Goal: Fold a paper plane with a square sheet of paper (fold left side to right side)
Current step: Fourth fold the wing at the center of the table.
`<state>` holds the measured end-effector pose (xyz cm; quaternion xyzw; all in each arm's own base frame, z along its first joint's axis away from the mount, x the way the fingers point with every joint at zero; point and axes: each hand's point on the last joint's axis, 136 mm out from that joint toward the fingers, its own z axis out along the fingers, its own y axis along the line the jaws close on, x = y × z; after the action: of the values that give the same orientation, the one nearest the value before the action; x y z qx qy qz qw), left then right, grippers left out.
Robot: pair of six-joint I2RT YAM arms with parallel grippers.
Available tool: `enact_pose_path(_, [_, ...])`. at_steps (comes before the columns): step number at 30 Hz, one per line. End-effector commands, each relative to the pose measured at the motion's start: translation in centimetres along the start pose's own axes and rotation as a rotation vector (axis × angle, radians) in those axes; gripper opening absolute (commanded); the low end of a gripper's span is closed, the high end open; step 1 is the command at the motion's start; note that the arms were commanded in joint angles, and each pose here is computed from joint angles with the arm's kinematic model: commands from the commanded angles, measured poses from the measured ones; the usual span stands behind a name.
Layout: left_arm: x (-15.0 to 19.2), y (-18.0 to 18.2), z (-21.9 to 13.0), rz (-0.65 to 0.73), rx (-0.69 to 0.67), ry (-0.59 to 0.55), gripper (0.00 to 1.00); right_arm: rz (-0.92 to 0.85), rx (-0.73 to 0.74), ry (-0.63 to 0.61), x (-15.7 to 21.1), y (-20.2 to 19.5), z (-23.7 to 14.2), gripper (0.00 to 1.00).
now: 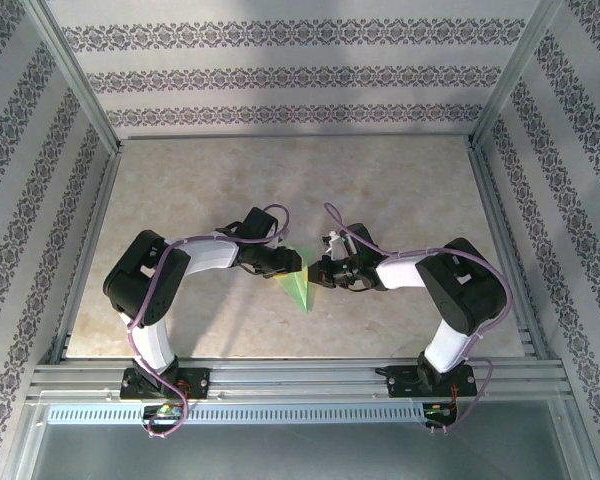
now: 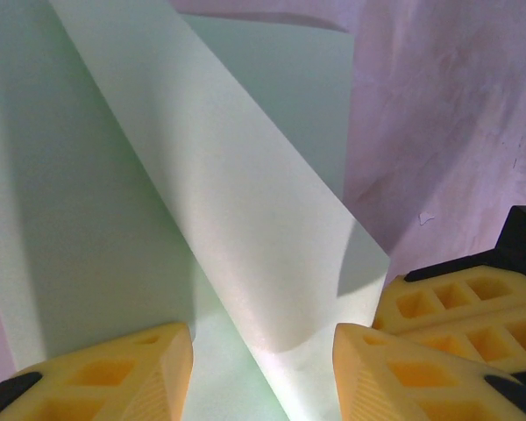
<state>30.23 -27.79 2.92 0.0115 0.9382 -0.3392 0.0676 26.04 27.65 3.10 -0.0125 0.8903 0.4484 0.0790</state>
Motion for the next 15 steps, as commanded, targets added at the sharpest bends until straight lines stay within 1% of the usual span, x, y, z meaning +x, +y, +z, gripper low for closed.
enact_pose_path(1, [1.75,1.88,1.02,-0.001,-0.084,0.057,0.48,-0.001,0.039,-0.014,-0.26,-0.67,0.06,0.00])
enact_pose_path(15, [1.75,1.94,1.06,-0.002,-0.083,0.057,0.48,-0.001,0.070,0.009,-0.08,-1.42,0.62,0.00])
